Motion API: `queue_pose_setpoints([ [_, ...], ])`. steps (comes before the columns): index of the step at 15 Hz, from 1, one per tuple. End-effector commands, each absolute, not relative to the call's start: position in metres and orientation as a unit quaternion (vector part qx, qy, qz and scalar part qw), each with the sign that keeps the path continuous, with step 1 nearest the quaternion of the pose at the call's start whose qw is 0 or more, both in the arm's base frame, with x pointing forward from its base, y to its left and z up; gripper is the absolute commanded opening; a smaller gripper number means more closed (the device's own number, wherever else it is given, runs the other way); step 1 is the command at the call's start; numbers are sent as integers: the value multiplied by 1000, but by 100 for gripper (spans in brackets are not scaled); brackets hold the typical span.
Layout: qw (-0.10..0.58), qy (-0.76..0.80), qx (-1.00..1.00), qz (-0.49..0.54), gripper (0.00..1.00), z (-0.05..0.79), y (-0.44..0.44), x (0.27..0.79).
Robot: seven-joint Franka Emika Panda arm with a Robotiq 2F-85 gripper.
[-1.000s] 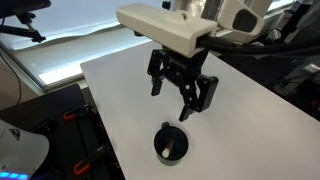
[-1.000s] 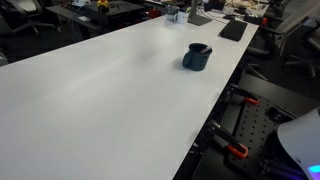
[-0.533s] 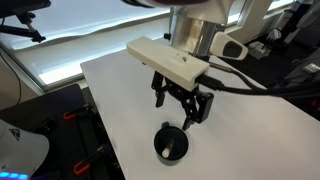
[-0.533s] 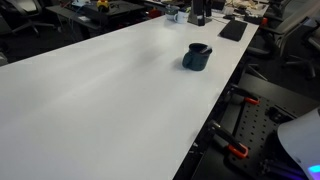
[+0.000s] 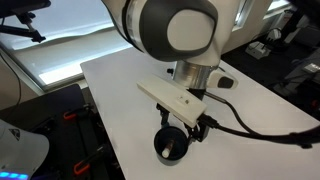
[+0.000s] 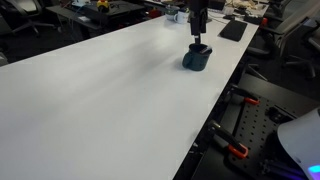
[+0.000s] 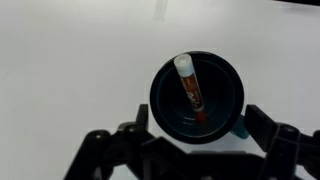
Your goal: Take the red marker out of the green mug.
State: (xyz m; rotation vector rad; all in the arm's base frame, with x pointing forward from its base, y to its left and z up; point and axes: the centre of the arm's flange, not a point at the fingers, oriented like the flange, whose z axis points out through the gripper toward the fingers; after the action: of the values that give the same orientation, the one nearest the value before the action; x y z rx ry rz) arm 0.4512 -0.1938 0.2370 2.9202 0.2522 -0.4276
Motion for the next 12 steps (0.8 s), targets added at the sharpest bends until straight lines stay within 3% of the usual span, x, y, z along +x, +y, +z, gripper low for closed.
queue_pose_setpoints([
  [1, 95, 85, 981, -143, 68, 227, -200, 448],
  [3, 95, 84, 981, -149, 52, 223, -202, 446],
  [6, 93, 83, 980, -155, 48, 218, -204, 444],
  [12, 82, 79, 977, -180, 54, 202, -211, 435],
])
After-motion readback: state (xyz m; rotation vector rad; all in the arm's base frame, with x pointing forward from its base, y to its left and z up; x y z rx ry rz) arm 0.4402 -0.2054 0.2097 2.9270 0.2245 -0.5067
